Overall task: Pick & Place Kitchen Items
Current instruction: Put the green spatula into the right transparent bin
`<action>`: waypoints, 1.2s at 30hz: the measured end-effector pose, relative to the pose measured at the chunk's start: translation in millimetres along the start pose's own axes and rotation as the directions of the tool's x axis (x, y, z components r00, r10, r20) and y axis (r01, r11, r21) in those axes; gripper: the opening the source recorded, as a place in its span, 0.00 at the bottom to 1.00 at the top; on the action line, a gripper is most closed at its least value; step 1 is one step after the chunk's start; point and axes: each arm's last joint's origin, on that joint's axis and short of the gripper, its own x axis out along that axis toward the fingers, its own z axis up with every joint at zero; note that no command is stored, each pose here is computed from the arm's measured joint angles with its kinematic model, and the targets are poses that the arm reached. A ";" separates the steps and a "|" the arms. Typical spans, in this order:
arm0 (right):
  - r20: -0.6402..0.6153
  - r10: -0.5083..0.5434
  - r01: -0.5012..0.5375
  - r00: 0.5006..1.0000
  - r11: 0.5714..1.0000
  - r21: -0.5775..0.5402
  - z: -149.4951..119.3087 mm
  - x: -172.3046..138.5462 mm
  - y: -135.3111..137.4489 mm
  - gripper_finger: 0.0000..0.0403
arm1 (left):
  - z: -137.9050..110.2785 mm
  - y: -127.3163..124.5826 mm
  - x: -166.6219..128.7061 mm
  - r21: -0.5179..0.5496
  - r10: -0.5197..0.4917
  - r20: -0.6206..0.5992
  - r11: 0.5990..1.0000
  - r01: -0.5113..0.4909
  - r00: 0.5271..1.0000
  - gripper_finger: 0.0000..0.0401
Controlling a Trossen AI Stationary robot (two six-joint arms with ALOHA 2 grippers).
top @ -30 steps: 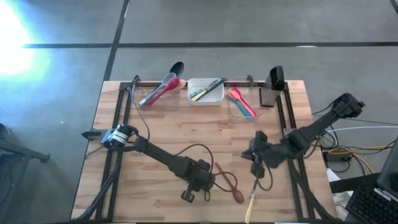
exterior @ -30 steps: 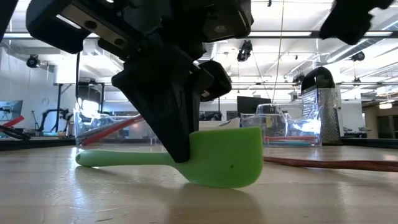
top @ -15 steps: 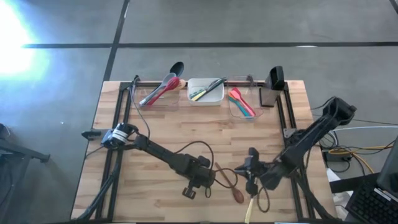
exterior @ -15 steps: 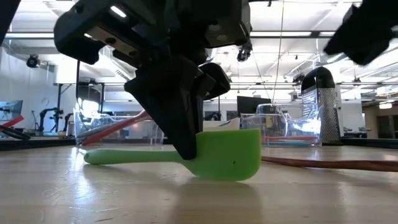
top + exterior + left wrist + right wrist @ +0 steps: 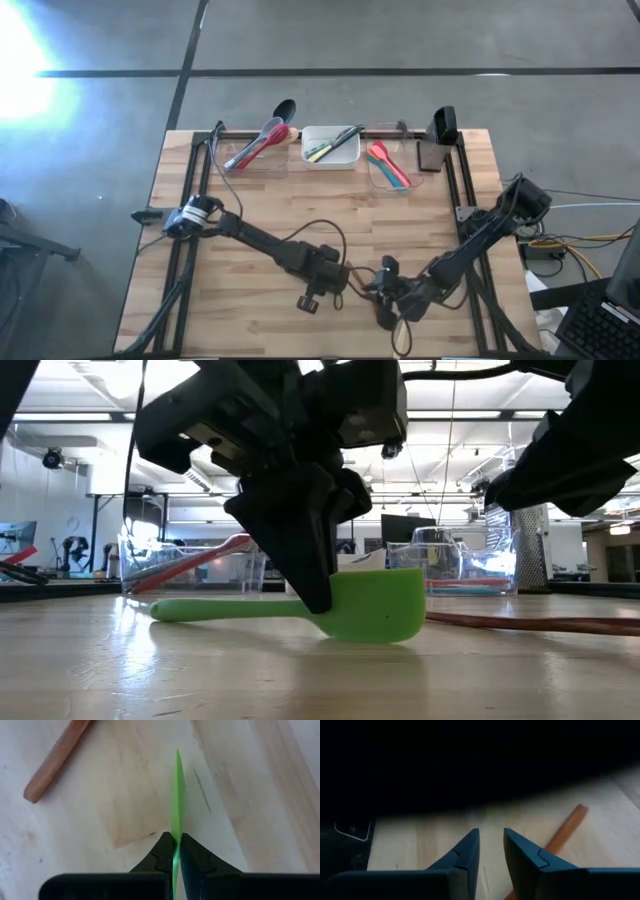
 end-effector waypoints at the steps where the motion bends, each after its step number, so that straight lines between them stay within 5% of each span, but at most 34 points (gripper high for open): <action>1: 0.001 0.000 0.000 1.000 1.000 0.001 0.3 0.7 0.8 0.21 | 0.0 1.0 0.0 -0.002 0.001 0.000 1.000 -0.001 1.000 0.04; 11: 0.038 -0.007 0.008 0.999 1.000 -0.029 0.1 -2.1 4.6 0.34 | 0.7 6.2 -5.0 -0.010 0.066 0.009 0.998 -0.066 0.998 0.04; 19: 0.056 -0.030 0.035 0.998 0.996 -0.080 -10.4 -9.2 7.9 0.31 | 1.3 12.4 -19.7 -0.037 0.134 0.100 0.991 -0.131 0.986 0.04; 27: 0.174 -0.101 0.115 0.980 0.991 -0.072 -21.2 -19.9 11.7 0.27 | -24.6 17.4 -37.5 -0.132 0.149 0.210 0.984 -0.123 0.966 0.04; 32: 0.208 -0.127 0.140 0.970 0.989 -0.048 -20.7 -20.4 10.9 0.29 | -39.8 16.3 -68.8 -0.187 0.183 0.447 0.976 -0.108 0.876 0.04; 36: 0.276 -0.172 0.192 0.946 0.980 -0.047 -18.2 -21.0 10.1 0.33 | -54.9 15.4 -95.8 -0.217 0.202 0.678 0.974 -0.070 0.706 0.04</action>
